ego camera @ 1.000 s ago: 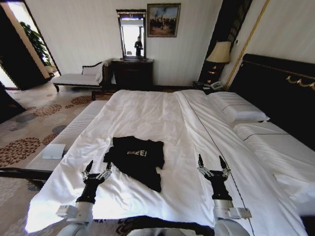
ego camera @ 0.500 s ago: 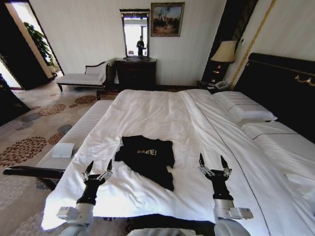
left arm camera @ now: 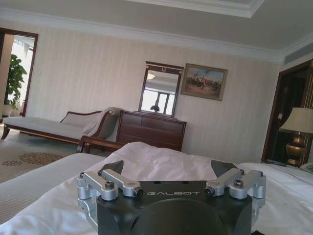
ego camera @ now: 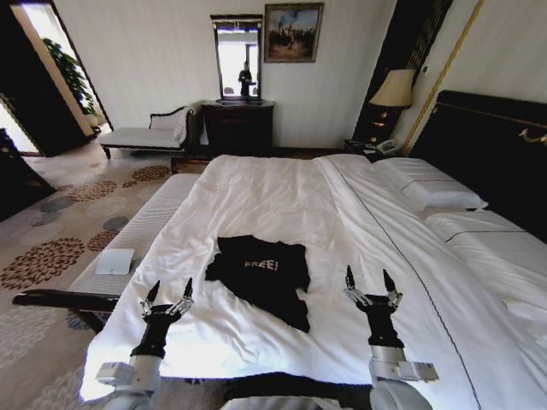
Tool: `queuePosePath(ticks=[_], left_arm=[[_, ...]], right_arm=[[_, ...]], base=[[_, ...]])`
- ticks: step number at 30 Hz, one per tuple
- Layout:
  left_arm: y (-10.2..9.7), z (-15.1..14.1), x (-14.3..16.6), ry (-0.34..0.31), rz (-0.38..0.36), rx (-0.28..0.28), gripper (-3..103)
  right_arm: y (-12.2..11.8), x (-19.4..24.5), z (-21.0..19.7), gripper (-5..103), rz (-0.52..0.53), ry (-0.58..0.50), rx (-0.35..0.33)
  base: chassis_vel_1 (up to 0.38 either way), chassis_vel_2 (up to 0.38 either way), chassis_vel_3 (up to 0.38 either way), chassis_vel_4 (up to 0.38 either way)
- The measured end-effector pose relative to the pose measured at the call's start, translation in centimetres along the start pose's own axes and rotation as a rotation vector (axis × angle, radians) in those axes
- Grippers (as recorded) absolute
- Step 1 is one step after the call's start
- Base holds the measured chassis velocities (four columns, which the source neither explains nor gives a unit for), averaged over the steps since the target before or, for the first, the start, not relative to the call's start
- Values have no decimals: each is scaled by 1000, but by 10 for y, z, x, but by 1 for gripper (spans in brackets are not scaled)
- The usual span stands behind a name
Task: Fold the clothes on the bed.
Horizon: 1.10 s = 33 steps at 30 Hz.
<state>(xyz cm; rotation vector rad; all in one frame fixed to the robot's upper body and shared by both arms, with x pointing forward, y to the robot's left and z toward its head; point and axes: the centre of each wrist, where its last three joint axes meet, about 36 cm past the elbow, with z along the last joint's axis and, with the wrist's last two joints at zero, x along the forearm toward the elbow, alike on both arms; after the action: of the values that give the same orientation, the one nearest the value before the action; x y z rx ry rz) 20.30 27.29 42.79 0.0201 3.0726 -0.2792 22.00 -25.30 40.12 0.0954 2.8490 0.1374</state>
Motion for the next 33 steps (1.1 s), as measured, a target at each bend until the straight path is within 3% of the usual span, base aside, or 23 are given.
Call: queuePosePath(ticks=[10,33], left_arm=[[-11,-2,2,4,4,-18,100],[-3,5,0,10,-5,-11,100]], right_arm=[[1,-2,1,100,22,-1,-4],[4,0,11,100,19,-29,2]], base=[[0,0,0,0],[23,21,-19,-15]])
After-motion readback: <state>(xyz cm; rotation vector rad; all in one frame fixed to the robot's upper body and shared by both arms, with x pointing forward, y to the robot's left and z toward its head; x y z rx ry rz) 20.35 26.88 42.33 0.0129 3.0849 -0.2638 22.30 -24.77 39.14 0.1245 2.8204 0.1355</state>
